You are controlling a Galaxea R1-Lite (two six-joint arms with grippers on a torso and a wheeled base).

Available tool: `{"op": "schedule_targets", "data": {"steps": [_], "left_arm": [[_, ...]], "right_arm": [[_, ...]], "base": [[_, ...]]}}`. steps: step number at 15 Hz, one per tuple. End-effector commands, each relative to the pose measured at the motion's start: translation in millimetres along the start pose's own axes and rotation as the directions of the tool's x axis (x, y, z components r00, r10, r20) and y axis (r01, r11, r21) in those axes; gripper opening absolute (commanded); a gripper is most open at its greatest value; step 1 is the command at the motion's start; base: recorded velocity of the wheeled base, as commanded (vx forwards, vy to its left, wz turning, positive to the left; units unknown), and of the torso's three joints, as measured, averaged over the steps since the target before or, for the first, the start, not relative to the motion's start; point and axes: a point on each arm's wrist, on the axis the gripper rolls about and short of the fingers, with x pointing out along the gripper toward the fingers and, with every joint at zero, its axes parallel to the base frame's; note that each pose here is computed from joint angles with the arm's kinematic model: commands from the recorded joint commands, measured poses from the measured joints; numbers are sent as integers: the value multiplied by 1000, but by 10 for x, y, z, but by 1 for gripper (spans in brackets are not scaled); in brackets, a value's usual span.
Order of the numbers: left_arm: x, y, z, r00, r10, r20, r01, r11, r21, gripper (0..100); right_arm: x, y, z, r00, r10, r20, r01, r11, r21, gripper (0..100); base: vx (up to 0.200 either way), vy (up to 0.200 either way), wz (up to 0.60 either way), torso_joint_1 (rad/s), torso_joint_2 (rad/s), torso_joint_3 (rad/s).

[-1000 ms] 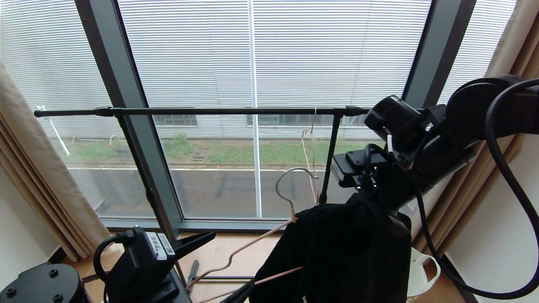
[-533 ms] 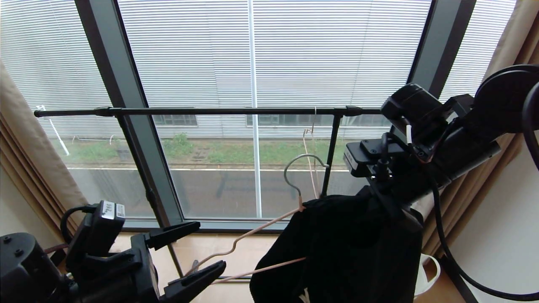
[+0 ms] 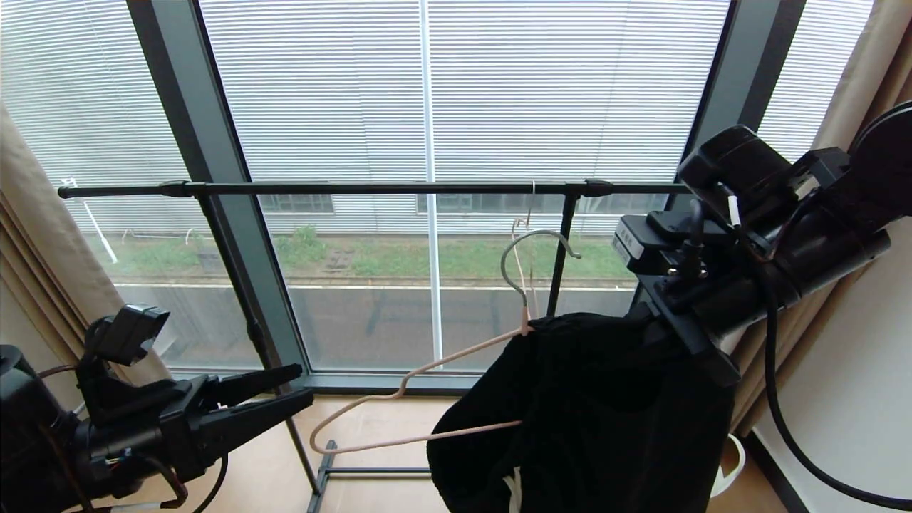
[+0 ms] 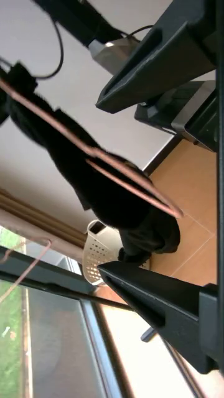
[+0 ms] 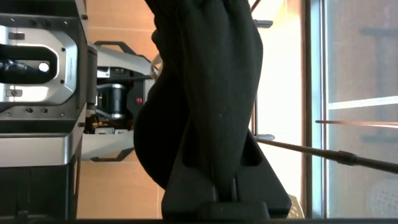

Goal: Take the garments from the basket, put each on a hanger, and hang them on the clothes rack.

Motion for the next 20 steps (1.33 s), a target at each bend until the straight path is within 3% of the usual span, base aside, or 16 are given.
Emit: {"op": "schedule_targets", "data": {"steps": [1, 4, 10, 13, 16, 20], "left_arm": [[115, 374, -146, 997, 47, -58, -53, 992, -112, 100], [173, 463, -285, 994, 44, -99, -59, 985, -162, 100], [306, 337, -432, 985, -25, -168, -8, 982, -191, 100], [442, 230, -567, 971, -71, -228, 22, 978, -209, 100], [591, 165, -668, 967, -27, -254, -24, 981, -194, 100], [624, 147, -699, 963, -36, -266, -18, 980, -198, 100]], "right_arm": [[-99, 77, -1, 999, -2, 33, 2, 1000, -5, 0], [-118, 99, 11, 996, 28, 90, -27, 1000, -9, 0], [-85, 87, 13, 981, 41, 190, -38, 999, -23, 0], [-30, 60, -11, 973, 50, 226, -43, 999, -34, 0], [-23, 83, 8, 966, 75, 249, -65, 997, -45, 0], [6, 149, 36, 962, 101, 252, -89, 994, -60, 0]], "base": [[0, 0, 0, 0, 0, 0], [0, 0, 0, 0, 0, 0], [0, 0, 0, 0, 0, 0], [0, 0, 0, 0, 0, 0], [0, 0, 0, 0, 0, 0], [0, 0, 0, 0, 0, 0]]}}
